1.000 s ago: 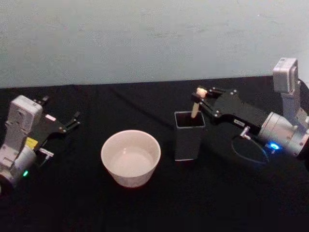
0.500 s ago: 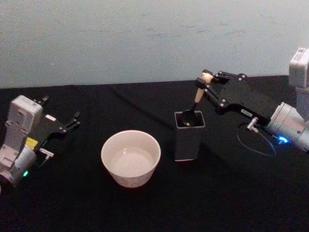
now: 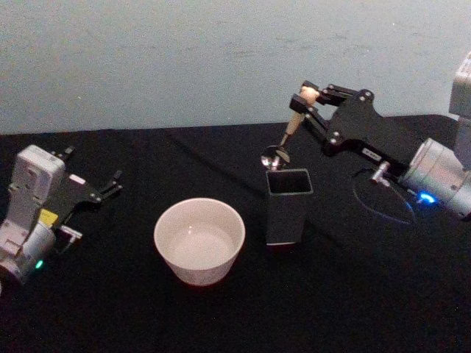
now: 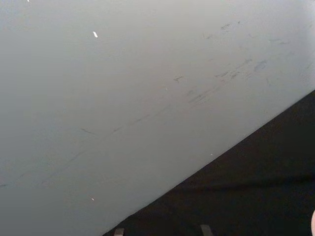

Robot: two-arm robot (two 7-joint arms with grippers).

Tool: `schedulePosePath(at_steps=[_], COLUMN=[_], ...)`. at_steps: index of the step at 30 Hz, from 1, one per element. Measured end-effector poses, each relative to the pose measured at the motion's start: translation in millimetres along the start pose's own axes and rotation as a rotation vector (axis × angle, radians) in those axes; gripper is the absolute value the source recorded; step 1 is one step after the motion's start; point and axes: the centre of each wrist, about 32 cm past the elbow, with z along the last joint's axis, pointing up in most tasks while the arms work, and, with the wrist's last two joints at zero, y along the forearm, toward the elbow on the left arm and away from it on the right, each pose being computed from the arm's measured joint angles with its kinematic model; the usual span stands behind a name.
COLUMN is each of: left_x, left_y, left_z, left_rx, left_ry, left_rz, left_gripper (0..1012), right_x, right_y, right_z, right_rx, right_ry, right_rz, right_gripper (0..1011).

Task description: Pick up the stirring spoon with one hand, stir inside the cup, then place it back in its original position.

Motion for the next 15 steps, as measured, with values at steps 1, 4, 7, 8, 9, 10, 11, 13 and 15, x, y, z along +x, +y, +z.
schedulePosePath(at_steps=[1, 4, 7, 8, 9, 10, 11, 13, 15], left_x=[0.0, 0.0, 0.0, 0.0, 0.0, 0.0, 0.0, 0.0, 0.0], left_y=[0.0, 0.0, 0.0, 0.0, 0.0, 0.0, 0.0, 0.0, 0.0], left_z=[0.0, 0.0, 0.0, 0.0, 0.0, 0.0, 0.0, 0.0, 0.0], left_rx=[0.0, 0.0, 0.0, 0.0, 0.0, 0.0, 0.0, 0.0, 0.0], left_ry=[0.0, 0.0, 0.0, 0.0, 0.0, 0.0, 0.0, 0.0, 0.0], left_rz=[0.0, 0.0, 0.0, 0.0, 0.0, 0.0, 0.0, 0.0, 0.0], left_gripper=[1001, 1001, 1001, 1001, 1001, 1001, 1002, 1001, 1001], right_x=[-0.8, -3.4, -5.8, -7.8, -10.1, -10.1, -12.5, -15.4, -18.9], right_y=[2.4, 11.4, 18.6, 23.3, 28.1, 28.1, 32.4, 36.6, 41.7], right_z=[-0.3, -1.6, -3.5, -5.3, -7.7, -7.7, -10.8, -14.1, -19.4], right_rx=[0.003, 0.012, 0.016, 0.015, 0.011, 0.011, 0.004, -0.005, -0.018], right_ry=[0.002, 0.01, 0.017, 0.023, 0.026, 0.026, 0.031, 0.034, 0.042], right_rz=[0.006, 0.027, 0.045, 0.057, 0.068, 0.068, 0.077, 0.087, 0.097], right_gripper=[215, 215, 215, 215, 215, 215, 215, 215, 215])
